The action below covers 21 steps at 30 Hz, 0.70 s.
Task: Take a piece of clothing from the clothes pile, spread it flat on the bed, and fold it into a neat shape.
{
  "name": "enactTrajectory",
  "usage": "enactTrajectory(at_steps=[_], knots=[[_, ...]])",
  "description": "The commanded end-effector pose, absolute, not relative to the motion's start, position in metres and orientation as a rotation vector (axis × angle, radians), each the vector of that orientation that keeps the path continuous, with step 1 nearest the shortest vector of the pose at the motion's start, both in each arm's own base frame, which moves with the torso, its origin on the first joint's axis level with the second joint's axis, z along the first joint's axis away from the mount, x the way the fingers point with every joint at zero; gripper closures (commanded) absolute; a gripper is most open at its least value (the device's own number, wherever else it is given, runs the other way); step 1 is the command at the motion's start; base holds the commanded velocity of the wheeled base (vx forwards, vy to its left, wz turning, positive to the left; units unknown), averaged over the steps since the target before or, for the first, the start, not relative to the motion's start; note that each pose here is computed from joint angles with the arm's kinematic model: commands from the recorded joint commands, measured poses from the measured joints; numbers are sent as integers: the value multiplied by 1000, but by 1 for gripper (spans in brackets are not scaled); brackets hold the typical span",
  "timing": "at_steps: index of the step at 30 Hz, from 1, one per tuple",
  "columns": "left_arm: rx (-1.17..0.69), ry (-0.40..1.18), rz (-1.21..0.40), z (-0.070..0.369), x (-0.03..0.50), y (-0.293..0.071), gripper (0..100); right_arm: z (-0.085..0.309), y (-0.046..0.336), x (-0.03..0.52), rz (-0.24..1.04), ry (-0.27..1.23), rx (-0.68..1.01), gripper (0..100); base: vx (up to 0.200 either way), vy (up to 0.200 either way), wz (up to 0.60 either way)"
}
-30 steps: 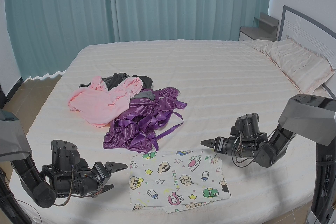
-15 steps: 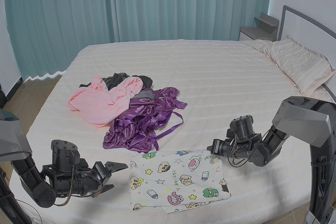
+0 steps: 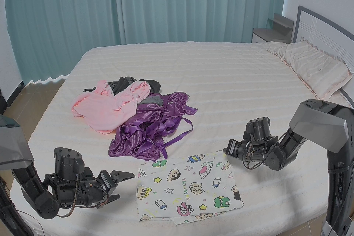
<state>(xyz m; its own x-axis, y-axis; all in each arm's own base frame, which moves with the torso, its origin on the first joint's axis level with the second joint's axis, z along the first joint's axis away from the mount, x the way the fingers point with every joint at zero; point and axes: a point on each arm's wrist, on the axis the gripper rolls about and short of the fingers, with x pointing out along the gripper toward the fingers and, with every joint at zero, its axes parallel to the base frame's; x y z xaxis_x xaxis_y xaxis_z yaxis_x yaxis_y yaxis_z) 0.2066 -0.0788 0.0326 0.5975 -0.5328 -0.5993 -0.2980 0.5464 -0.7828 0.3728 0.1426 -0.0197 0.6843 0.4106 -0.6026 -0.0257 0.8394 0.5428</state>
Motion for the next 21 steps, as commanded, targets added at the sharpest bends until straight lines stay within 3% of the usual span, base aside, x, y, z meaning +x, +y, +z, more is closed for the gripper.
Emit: enactTrajectory(at_steps=[1,6,7,15,21], knots=[[-1022,965,-167,32,207,-79,0,-22,141,373,251,791,533,100,0,0,0],[-1022,965,-167,32,207,-79,0,-23,141,373,250,794,531,100,0,0,0],[-1022,965,-167,32,207,-79,0,-22,140,373,246,788,532,0,0,0,0],[-1023,964,-168,32,207,-79,0,19,129,367,219,685,544,0,0,0,0],[-1022,965,-167,32,207,-79,0,50,161,319,331,694,519,0,0,0,0]])
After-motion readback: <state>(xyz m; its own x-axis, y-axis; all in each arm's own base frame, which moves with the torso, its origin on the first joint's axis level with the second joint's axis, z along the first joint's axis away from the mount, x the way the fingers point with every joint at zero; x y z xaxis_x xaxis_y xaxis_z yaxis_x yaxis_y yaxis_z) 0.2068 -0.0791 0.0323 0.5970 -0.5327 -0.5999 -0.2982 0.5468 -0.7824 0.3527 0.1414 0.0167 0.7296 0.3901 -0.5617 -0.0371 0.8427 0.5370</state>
